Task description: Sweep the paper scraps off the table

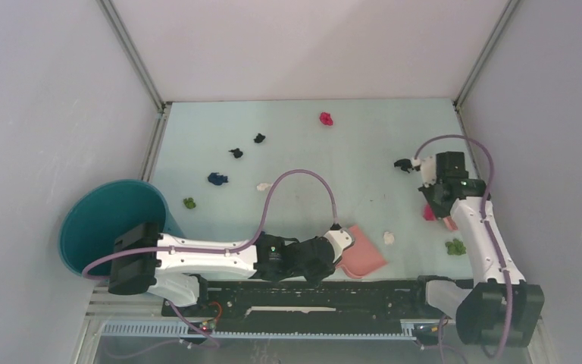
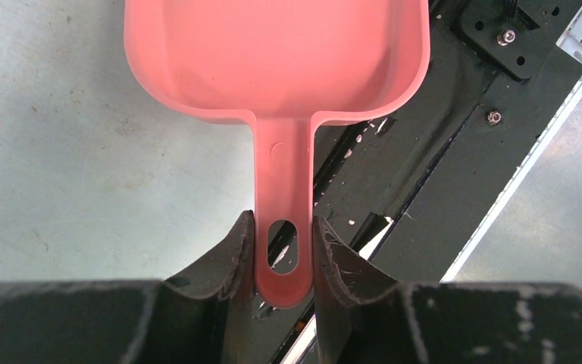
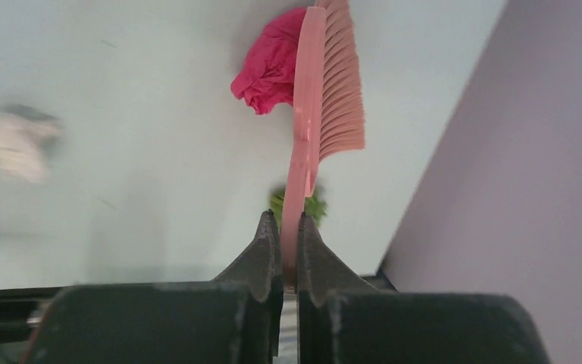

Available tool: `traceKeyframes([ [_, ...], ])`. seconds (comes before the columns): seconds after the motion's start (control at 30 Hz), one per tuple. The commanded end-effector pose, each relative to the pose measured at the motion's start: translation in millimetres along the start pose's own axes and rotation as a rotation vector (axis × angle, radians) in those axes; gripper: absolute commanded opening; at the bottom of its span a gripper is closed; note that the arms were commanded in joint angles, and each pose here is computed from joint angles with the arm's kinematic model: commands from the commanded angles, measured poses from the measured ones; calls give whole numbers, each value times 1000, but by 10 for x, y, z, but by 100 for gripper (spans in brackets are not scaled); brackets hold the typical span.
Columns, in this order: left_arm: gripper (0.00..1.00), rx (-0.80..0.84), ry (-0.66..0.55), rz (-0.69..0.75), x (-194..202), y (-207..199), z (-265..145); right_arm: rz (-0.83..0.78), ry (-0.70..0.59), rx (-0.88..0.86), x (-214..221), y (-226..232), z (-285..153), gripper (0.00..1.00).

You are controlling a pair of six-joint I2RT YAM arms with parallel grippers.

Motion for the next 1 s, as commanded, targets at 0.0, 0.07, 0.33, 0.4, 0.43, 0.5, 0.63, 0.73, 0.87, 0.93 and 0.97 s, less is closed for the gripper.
traceKeyframes([
  [0.0, 0, 47, -52, -1, -136, -99, -75, 27, -187, -246, -449, 456, -235, 0],
  [0.07, 0, 47, -51, -1, -125, -102, -81, 18, -241, -319, -590, 546, -396, 0],
  [0.33, 0, 41, -39, 2, -78, -85, -116, -11, -321, -375, -675, 542, -895, 0],
  [0.4, 0, 42, -37, 4, -74, -89, -109, -17, -325, -306, -558, 454, -973, 0],
  [0.43, 0, 45, -36, 7, -79, -94, -100, -10, -315, -272, -490, 394, -992, 0],
  [0.5, 0, 51, -31, 17, -94, -109, -76, 2, -288, -190, -350, 252, -1012, 0],
  [0.63, 0, 68, -17, 39, -132, -157, -20, 29, -173, 52, 4, -90, -961, 0],
  [0.73, 0, 84, -9, 50, -150, -187, 0, 49, -111, 139, 253, -251, -902, 0],
  [0.87, 0, 95, -1, 57, -140, -197, 1, 87, -45, 176, 505, -344, -727, 0],
  [0.93, 0, 93, 3, 55, -135, -196, -1, 99, -3, 156, 588, -356, -589, 0],
  [0.97, 0, 93, 7, 53, -132, -197, -5, 104, 16, 136, 611, -345, -530, 0],
])
Point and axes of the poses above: each gripper's point midway between its finger pads, its own z axis out along the fingers, its own y axis along the line the jaws close on, x = y × z, the point moved 9 cm from there along -z, back along the fingers, and after that the axes turned 3 degrees about -z, right-handed, at the moved point
